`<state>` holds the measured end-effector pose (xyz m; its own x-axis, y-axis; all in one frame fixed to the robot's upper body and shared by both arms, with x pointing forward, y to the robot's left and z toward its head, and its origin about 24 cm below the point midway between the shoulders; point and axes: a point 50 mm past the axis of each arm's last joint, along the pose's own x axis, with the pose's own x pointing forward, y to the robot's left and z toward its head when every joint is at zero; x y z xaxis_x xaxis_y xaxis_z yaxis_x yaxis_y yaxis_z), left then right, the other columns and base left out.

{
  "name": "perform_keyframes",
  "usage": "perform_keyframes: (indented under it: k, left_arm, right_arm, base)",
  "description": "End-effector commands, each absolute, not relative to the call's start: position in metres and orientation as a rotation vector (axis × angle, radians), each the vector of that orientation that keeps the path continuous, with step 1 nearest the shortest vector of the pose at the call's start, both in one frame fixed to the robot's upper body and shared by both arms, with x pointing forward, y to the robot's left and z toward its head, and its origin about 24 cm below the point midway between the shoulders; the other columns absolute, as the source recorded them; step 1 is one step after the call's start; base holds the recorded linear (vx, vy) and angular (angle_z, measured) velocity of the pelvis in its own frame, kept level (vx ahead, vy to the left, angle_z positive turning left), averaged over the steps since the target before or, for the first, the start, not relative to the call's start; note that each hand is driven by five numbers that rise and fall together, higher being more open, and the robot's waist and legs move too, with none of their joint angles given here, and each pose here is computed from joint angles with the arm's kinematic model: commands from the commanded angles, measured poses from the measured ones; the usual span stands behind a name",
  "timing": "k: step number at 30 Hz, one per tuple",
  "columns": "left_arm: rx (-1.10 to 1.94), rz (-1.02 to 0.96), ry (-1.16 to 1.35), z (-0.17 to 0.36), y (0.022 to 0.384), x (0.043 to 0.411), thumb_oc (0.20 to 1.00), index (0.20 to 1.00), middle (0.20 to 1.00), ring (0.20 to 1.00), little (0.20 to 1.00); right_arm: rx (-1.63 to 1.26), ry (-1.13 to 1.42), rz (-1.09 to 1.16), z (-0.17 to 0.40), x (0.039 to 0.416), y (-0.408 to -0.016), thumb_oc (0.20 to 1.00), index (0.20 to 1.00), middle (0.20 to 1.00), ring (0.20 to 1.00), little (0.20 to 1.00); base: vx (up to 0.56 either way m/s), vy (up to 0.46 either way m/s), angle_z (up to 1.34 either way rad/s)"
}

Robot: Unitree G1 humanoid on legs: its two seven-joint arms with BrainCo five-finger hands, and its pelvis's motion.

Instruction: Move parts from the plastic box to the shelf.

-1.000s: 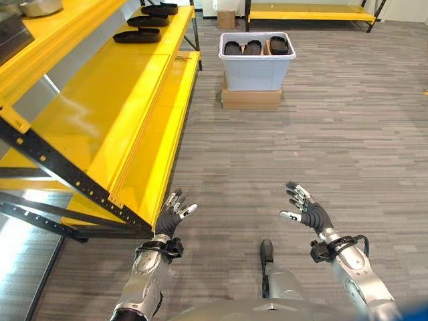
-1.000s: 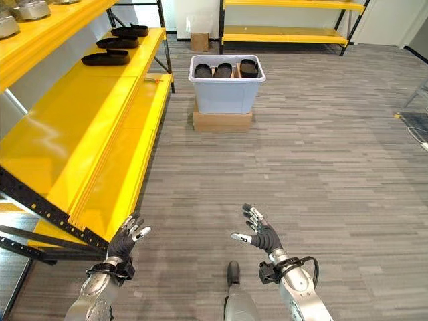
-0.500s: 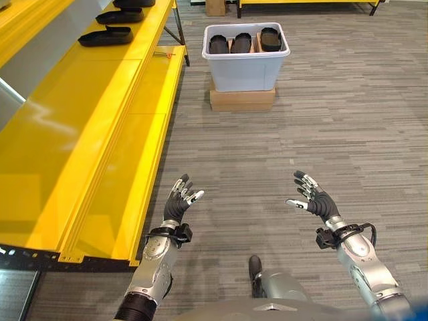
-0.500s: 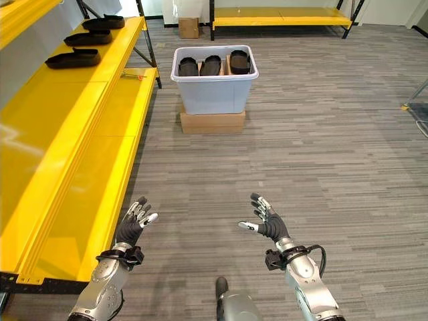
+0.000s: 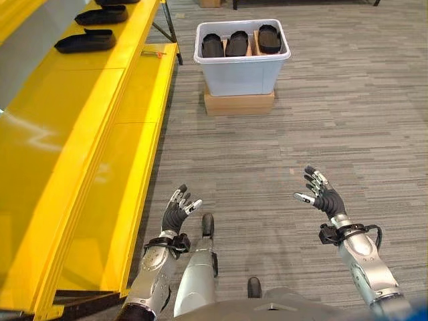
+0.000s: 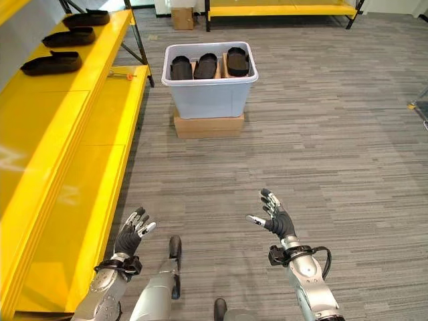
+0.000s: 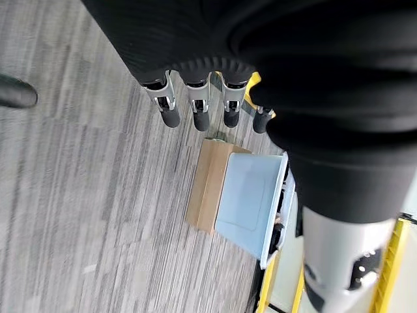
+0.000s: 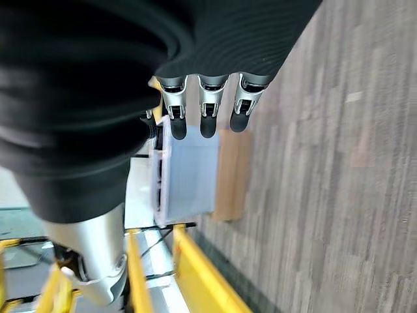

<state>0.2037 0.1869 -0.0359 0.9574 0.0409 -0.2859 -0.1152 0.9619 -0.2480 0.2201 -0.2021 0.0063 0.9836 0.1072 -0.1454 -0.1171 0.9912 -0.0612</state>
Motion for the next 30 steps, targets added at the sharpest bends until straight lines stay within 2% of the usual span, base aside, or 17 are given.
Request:
perform_keyframes:
  k: [1, 7, 18, 24, 30]
  left_arm:
    - [-0.244, 0.059, 0.146, -0.012, 0.190, 0.215, 1.000, 1.000, 1.000, 1.000, 1.000]
    - [-0.221, 0.064, 0.087, 0.001, 0.190, 0.229, 1.000, 1.000, 1.000, 1.000, 1.000]
    - [-0.197, 0.097, 0.099, 0.001, 0.196, 0.228, 1.000, 1.000, 1.000, 1.000, 1.000]
    - [-0.215, 0.110, 0.074, 0.004, 0.197, 0.231, 1.000, 1.000, 1.000, 1.000, 1.000]
    - [-0.254, 0.059, 0.104, -0.002, 0.183, 0.231, 1.000, 1.000, 1.000, 1.000, 1.000]
  right_arm:
    - [-0.061, 0.018, 0.117, 0.028, 0.225, -0.200, 1.000, 1.000, 1.000, 1.000, 1.000]
    - [-0.039, -0.028, 0.126, 0.037, 0.238, -0.190, 1.000, 1.000, 1.000, 1.000, 1.000]
    - [-0.005, -0.042, 0.183, 0.040, 0.237, -0.174, 1.000, 1.000, 1.000, 1.000, 1.000]
    - [-0.057, -0.057, 0.173, 0.046, 0.241, -0.181, 1.000, 1.000, 1.000, 1.000, 1.000]
    - [-0.098, -0.068, 0.167, 0.050, 0.244, -0.191, 1.000, 1.000, 1.000, 1.000, 1.000]
  base:
    - [0.27, 0.149, -0.56]
    - [0.21, 0.134, 0.04]
    - [0.18, 0.099, 0.06]
    - [0.34, -0.165, 0.13]
    - [0.35, -0.297, 0.32]
